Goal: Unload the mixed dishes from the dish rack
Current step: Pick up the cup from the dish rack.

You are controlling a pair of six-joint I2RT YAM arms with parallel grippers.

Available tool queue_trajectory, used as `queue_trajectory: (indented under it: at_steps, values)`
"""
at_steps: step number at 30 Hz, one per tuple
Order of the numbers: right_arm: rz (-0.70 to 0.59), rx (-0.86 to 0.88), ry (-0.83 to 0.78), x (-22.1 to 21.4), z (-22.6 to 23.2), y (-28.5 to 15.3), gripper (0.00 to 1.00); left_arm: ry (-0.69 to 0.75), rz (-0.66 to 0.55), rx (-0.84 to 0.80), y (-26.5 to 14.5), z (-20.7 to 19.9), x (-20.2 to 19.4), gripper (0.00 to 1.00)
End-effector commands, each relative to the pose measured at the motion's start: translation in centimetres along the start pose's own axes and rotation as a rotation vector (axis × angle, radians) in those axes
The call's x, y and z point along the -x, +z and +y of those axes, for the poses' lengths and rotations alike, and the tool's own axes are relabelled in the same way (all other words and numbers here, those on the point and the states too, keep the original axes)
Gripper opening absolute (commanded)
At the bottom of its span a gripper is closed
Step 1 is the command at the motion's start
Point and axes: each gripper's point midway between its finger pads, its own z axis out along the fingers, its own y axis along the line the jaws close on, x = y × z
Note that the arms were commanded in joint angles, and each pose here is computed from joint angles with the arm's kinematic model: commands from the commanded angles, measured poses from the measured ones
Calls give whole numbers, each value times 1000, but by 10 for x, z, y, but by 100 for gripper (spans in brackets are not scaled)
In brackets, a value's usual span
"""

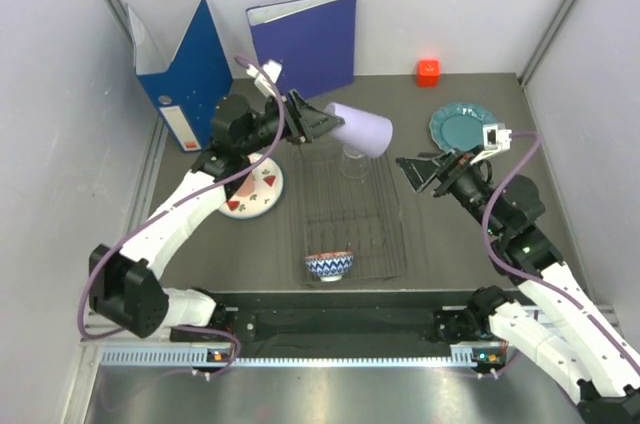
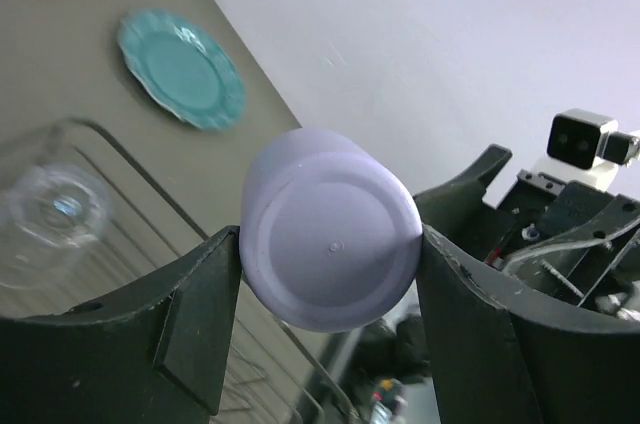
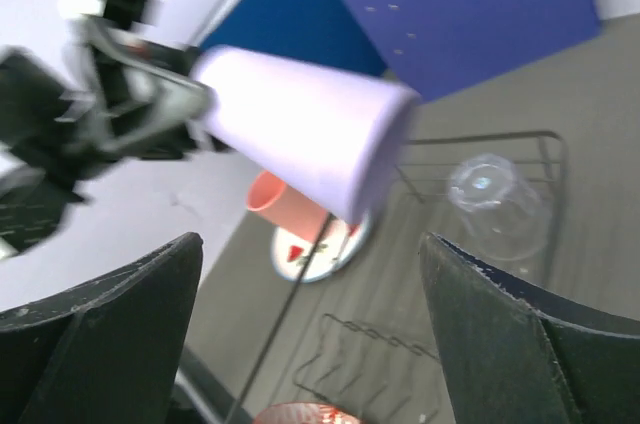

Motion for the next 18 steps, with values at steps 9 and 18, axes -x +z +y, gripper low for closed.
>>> queue_trajectory:
  at_steps: [9, 18]
  values:
    - [-50, 212, 10, 23, 43, 11, 81, -47, -1, -297, -7, -60, 4, 0]
    - [-58, 246, 12, 25, 47, 31, 71, -65, 20, -316, -7, -61, -7, 0]
